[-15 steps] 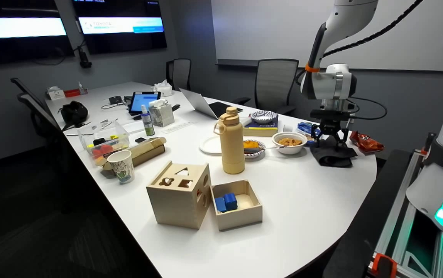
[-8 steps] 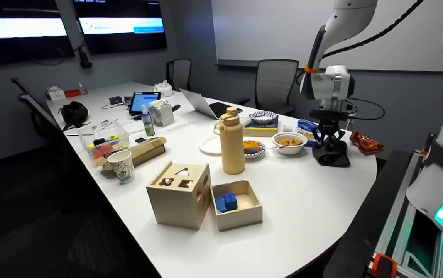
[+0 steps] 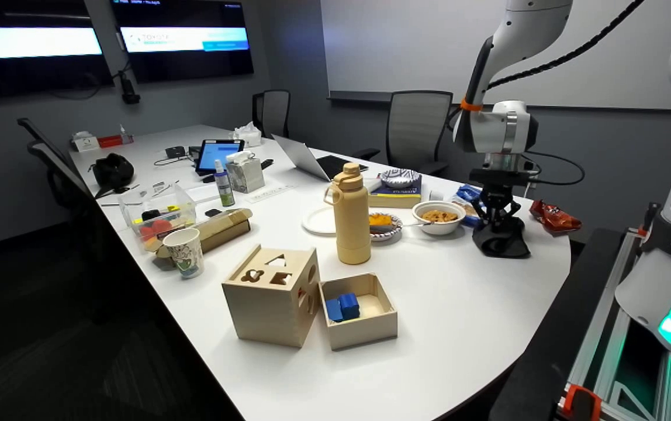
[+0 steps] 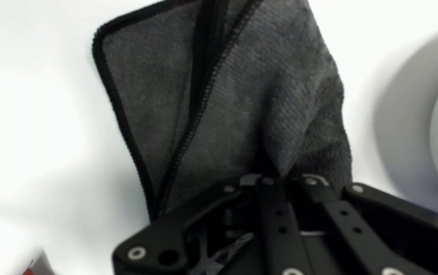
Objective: Use the black cloth to wipe the table
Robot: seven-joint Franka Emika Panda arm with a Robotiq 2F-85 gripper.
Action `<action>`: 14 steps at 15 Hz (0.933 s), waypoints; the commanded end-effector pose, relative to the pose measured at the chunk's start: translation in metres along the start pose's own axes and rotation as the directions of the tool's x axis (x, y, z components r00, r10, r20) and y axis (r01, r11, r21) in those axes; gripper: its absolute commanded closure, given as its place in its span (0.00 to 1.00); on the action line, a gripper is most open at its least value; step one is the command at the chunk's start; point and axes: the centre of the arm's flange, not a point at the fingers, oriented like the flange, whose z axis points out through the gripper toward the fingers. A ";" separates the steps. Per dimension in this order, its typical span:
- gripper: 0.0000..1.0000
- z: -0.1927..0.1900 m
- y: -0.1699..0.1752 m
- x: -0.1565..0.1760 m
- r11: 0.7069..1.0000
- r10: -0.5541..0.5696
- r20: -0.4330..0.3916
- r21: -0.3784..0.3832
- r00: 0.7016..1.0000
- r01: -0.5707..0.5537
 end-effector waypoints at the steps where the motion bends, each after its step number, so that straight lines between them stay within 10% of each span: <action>1: 0.98 -0.006 0.008 -0.044 0.998 -0.058 0.044 0.010 0.997 0.058; 7: 0.98 0.005 -0.023 -0.126 0.971 -0.231 0.085 -0.033 0.969 0.235; 14: 0.98 0.020 -0.097 -0.205 0.872 -0.477 0.101 -0.069 0.873 0.484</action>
